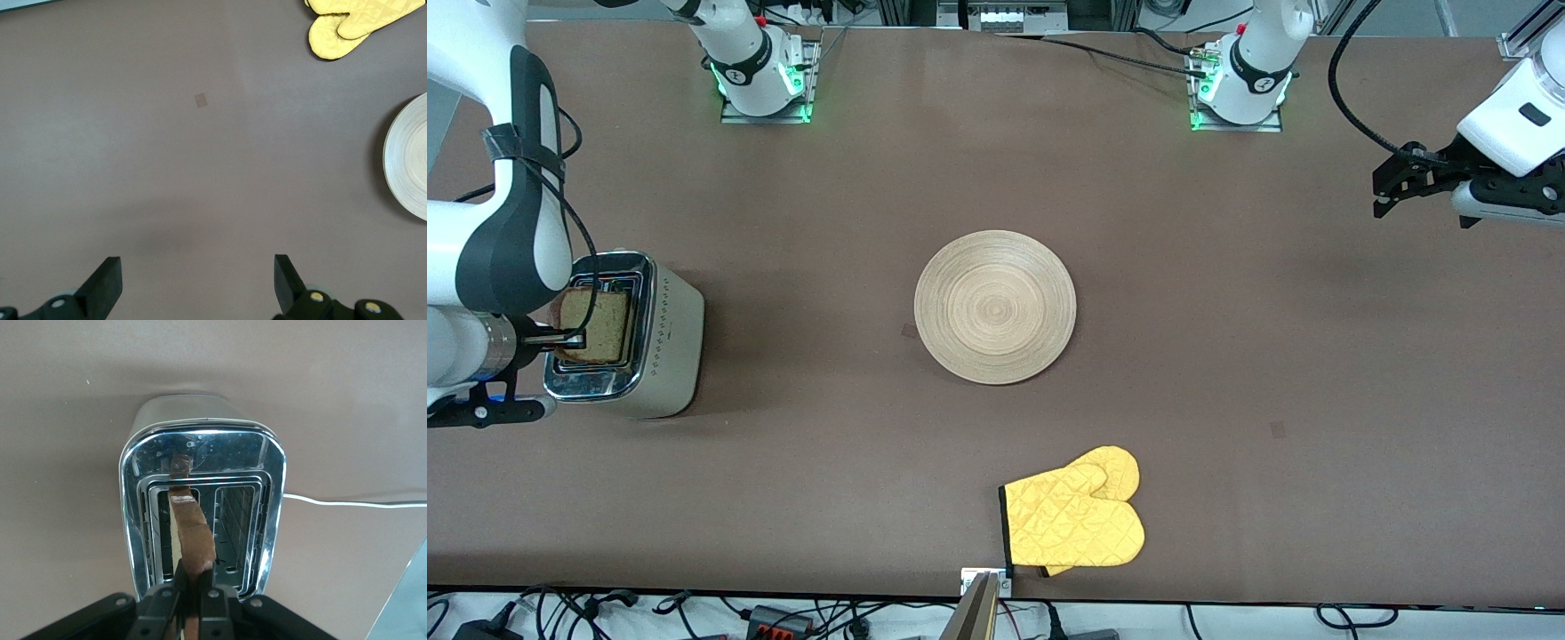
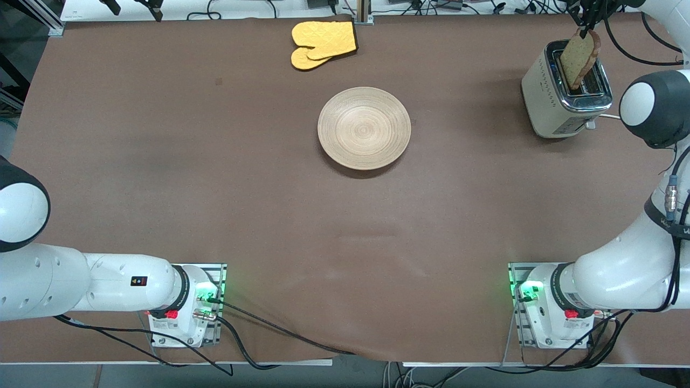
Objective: Move plate and put bread in toaster
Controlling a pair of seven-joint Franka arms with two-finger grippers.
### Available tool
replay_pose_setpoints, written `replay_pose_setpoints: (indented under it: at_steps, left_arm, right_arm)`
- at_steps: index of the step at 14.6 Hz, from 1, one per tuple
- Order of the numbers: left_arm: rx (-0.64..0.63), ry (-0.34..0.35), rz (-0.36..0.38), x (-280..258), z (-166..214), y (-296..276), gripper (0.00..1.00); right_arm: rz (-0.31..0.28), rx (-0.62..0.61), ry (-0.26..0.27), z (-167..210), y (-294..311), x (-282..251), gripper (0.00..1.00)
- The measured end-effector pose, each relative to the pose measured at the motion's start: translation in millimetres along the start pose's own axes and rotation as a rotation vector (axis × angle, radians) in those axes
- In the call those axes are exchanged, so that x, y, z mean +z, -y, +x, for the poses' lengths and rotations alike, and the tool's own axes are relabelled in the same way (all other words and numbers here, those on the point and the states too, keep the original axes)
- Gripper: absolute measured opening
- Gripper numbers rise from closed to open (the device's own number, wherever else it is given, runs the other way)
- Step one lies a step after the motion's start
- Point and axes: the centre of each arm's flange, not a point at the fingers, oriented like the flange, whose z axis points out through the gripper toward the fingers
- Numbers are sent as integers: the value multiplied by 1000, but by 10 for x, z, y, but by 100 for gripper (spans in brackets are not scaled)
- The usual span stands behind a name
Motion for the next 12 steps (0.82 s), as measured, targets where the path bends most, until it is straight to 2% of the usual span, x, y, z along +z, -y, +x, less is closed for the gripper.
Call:
replay_pose_setpoints:
  at_steps: [2, 3, 9, 10, 11, 12]
  left_arm:
    - [0, 0, 0, 0, 0, -2, 100]
    - [0, 0, 0, 0, 0, -3, 100]
    - [0, 0, 0, -2, 0, -2, 100]
    - [0, 0, 0, -3, 0, -3, 100]
    - [0, -1, 0, -4, 0, -2, 100]
    - [0, -1, 0, -5, 0, -2, 100]
  right_arm:
    - [1, -2, 5, 9, 10, 42, 13]
    - [5, -3, 7, 11, 17, 55, 20]
    - [90, -7, 3, -118, 70, -118, 74]
    - [113, -5, 3, -194, 53, -206, 88]
    - [132, 1, 4, -286, 3, -303, 97]
    - [144, 9, 3, -385, -67, -404, 100]
